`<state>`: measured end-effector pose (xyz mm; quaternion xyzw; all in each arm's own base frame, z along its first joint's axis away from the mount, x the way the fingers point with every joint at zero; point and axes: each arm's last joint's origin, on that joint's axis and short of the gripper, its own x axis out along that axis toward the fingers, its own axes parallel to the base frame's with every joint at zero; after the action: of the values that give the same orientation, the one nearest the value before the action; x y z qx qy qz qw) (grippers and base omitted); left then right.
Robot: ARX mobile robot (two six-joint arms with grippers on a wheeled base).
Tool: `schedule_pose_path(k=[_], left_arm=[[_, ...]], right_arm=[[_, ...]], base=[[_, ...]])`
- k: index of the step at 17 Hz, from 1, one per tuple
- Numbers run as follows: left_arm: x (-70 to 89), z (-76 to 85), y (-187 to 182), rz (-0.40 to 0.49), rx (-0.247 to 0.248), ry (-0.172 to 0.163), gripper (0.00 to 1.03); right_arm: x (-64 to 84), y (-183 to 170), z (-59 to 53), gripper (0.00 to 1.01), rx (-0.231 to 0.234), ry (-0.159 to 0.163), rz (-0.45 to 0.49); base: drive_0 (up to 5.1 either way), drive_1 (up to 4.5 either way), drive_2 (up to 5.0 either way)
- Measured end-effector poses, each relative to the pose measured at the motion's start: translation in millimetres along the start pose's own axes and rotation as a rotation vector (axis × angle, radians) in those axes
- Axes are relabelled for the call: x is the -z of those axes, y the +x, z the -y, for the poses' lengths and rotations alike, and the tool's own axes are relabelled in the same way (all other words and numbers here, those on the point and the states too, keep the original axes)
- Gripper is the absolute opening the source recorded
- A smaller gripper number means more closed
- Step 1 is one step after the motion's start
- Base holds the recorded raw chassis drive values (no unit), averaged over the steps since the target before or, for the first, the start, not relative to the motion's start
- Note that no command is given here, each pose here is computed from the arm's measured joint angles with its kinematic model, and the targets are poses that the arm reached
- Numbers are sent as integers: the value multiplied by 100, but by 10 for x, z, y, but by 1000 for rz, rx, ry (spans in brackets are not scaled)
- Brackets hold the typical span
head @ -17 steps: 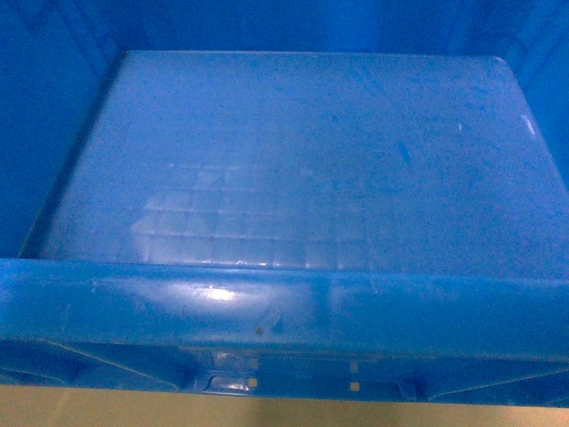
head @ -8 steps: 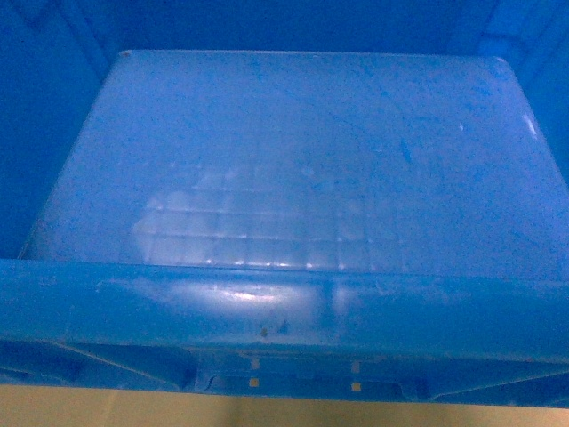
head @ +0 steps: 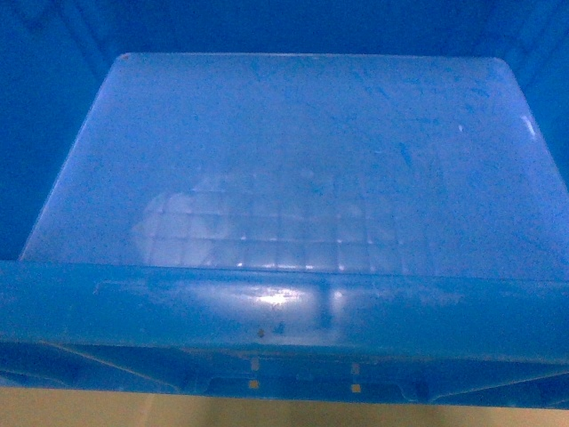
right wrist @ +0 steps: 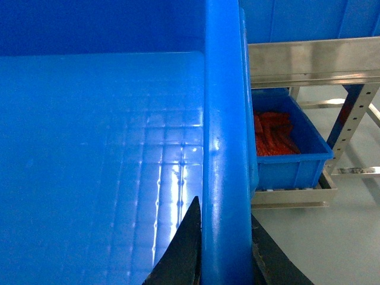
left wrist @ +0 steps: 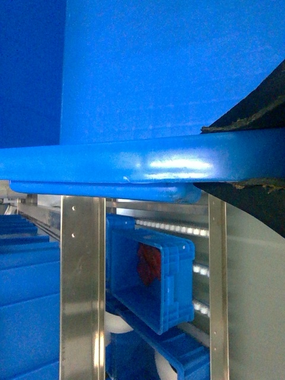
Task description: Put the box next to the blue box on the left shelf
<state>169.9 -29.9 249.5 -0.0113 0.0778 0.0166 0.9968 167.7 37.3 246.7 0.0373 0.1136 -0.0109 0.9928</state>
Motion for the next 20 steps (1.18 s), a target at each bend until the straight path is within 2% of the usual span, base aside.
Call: schedule_pose_path(k=[6, 20], left_arm=[[0, 0, 0, 0, 0, 0, 9], [0, -1, 0, 0, -1, 0, 9]], right_arm=[[-3, 2, -1, 8, -1, 1, 3], [1, 1, -2, 8, -1, 0, 0]], base=[[-501, 239, 239], [0, 0, 0]])
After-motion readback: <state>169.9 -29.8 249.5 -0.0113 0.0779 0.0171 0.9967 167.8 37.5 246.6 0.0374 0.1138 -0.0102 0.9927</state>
